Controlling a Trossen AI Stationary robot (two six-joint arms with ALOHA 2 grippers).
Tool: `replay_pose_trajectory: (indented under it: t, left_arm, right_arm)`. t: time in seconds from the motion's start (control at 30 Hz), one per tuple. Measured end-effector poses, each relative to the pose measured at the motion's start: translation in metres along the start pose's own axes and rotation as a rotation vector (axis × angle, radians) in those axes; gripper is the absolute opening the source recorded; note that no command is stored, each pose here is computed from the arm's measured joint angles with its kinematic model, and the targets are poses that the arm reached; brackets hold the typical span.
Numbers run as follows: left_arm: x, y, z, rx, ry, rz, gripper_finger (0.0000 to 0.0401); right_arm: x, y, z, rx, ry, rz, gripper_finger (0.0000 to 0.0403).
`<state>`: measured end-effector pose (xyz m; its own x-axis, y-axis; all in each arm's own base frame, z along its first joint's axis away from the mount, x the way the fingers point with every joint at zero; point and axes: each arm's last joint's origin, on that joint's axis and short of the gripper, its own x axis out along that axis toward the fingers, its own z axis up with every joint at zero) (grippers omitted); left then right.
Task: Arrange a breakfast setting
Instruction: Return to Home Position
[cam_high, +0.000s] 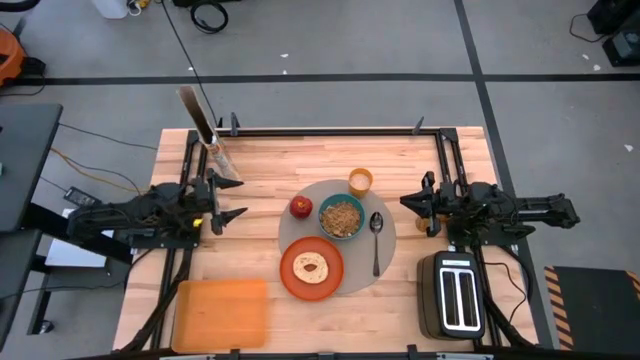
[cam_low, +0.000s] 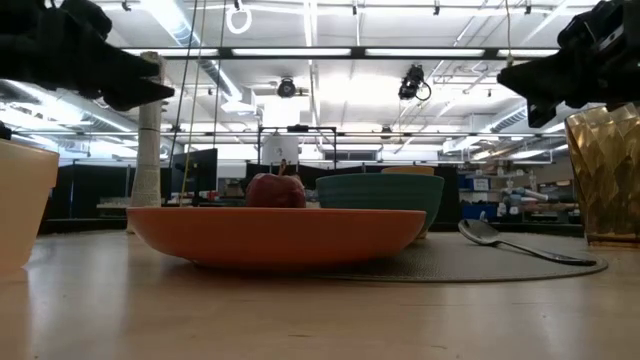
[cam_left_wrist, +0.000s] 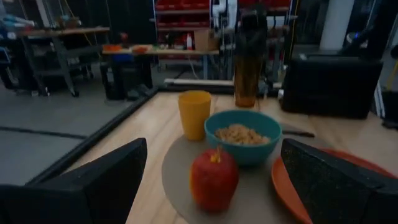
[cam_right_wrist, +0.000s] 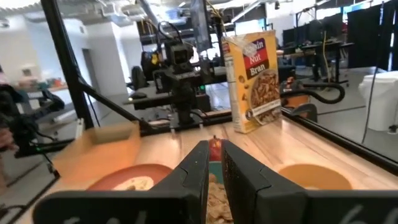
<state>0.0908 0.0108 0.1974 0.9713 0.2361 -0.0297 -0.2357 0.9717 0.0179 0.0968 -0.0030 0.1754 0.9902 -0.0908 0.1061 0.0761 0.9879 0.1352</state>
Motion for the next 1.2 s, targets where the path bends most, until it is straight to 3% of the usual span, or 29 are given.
replay_pose_trajectory:
  t: [0.1,0.33,0.6,0.77,1.2]
  left_arm:
    - [-0.005,0.001,0.001,0.002,-0.042,0.001,0.038]
    - [0.003,-0.001,-0.022,-0.052,-0.015,0.003,0.038]
    - [0.004,0.0,-0.021,-0.004,-0.04,0.035,0.038]
    - [0.004,-0.003,-0.022,0.048,-0.044,-0.039,0.038]
    - [0.006,-0.005,-0.026,0.121,-0.084,-0.06,0.038]
  right_arm:
    - [0.0,0.0,0.0,-0.03,0.003,-0.001,0.005]
    - [0.0,0.0,0.0,-0.042,0.001,0.0,0.005]
    - [0.0,0.0,0.0,-0.046,0.003,-0.001,0.005]
    - [0.0,0.0,-0.002,-0.07,0.017,-0.002,0.005]
    - [0.0,-0.001,-0.007,-0.119,0.079,0.001,0.005]
